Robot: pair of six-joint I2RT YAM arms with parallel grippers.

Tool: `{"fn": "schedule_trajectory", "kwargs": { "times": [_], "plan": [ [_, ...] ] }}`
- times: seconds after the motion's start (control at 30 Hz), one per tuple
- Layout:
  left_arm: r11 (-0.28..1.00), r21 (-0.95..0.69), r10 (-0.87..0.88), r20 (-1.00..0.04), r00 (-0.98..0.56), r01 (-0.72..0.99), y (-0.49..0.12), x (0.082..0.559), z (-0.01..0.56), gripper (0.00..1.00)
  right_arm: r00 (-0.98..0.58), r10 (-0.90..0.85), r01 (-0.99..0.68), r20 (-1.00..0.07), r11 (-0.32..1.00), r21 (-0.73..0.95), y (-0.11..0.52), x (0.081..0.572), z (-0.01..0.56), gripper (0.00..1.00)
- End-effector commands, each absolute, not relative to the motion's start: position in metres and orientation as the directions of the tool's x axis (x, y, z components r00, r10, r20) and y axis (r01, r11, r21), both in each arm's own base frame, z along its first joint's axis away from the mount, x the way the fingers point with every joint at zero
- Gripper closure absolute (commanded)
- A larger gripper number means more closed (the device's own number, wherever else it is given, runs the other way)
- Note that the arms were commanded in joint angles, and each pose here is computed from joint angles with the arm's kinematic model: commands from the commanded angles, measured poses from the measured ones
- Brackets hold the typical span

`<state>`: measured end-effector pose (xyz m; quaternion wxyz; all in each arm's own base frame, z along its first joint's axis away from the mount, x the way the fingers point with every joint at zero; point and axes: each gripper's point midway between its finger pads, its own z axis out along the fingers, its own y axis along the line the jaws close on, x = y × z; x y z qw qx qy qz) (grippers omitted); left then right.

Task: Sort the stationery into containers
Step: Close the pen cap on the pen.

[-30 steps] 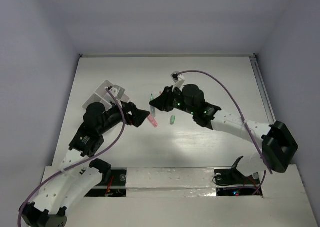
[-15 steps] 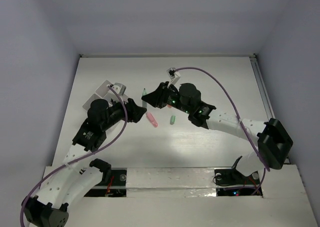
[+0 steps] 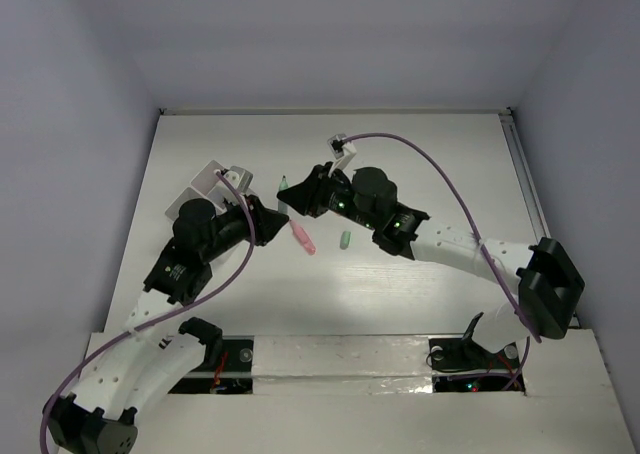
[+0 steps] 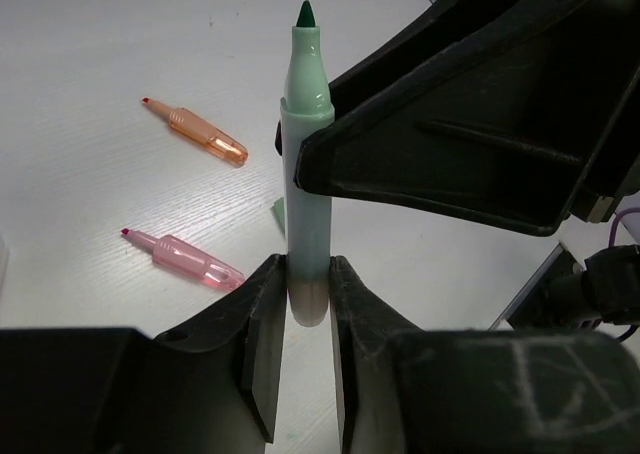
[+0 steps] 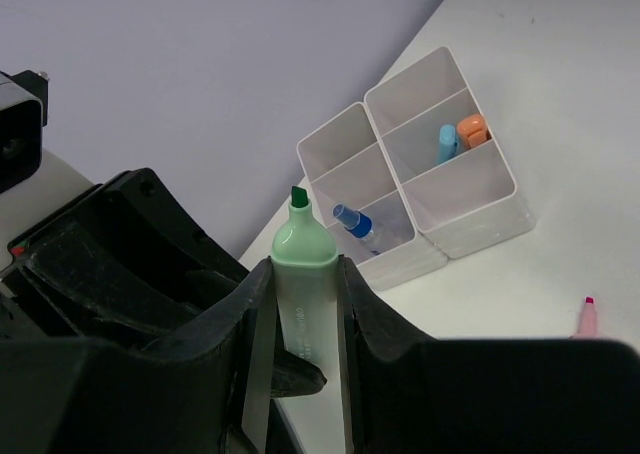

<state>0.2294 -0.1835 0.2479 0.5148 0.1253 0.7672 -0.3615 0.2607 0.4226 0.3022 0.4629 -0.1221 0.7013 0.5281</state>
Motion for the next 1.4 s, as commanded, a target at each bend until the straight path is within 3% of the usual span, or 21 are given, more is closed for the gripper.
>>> {"fn": "schedule_trajectory", "kwargs": {
  "times": [0.0,0.3,0.43,0.53,0.7,0.73,0.83,0.87,1.07,1.13,1.23,1.33,1.37],
  "plan": [
    [0.730,-0.396,-0.207,-0.905,-0.372,0.557,-0.177,0.238,0.266,0.85,-0.512,0.366,-0.715,-0.777,0.319,0.622,0.433,0.246,0.347,1.00],
    [0.736,-0.398,-0.211,-0.903,-0.373,0.547,-0.175,0.241,0.265,0.79,-0.554,0.339,-0.703,-0.760,0.298,0.645,0.444,0.242,0.341,1.00],
    [0.733,-0.395,-0.211,-0.906,-0.367,0.553,-0.175,0.240,0.267,0.86,-0.573,0.326,-0.705,-0.752,0.274,0.655,0.450,0.236,0.341,1.00],
    [0.745,-0.390,-0.216,-0.908,-0.358,0.541,-0.171,0.242,0.268,1.00,-0.582,0.318,-0.703,-0.749,0.267,0.659,0.452,0.235,0.340,1.00],
    [0.753,-0.374,-0.233,-0.921,-0.312,0.541,-0.165,0.239,0.279,1.00,-0.570,0.320,-0.703,-0.757,0.286,0.651,0.448,0.236,0.342,0.99],
    [0.754,-0.370,-0.236,-0.924,-0.302,0.543,-0.164,0.238,0.282,1.00,-0.569,0.318,-0.705,-0.759,0.287,0.649,0.448,0.236,0.342,0.96],
    [0.754,-0.367,-0.235,-0.925,-0.298,0.545,-0.164,0.237,0.283,1.00,-0.538,0.301,-0.711,-0.787,0.338,0.616,0.439,0.238,0.339,0.69],
    [0.755,-0.366,-0.235,-0.925,-0.297,0.544,-0.163,0.237,0.283,1.00,-0.535,0.286,-0.696,-0.795,0.385,0.606,0.434,0.241,0.331,0.53],
    [0.739,-0.371,-0.231,-0.924,-0.306,0.562,-0.166,0.236,0.283,1.00,-0.470,0.290,-0.675,-0.834,0.491,0.551,0.379,0.256,0.340,0.22],
    [0.725,-0.373,-0.230,-0.924,-0.307,0.579,-0.169,0.234,0.284,1.00,-0.433,0.289,-0.678,-0.854,0.520,0.520,0.358,0.256,0.349,0.20],
    [0.722,-0.371,-0.233,-0.925,-0.300,0.584,-0.168,0.233,0.286,1.00,-0.408,0.277,-0.601,-0.870,0.636,0.485,0.321,0.268,0.332,0.23],
    [0.721,-0.371,-0.235,-0.925,-0.298,0.585,-0.167,0.232,0.287,1.00,-0.477,0.207,-0.474,-0.854,0.758,0.449,0.289,0.280,0.281,0.52],
    [0.717,-0.372,-0.233,-0.925,-0.299,0.589,-0.168,0.232,0.287,1.00,-0.526,0.157,-0.435,-0.836,0.795,0.423,0.283,0.279,0.256,0.74]
  ]
}}
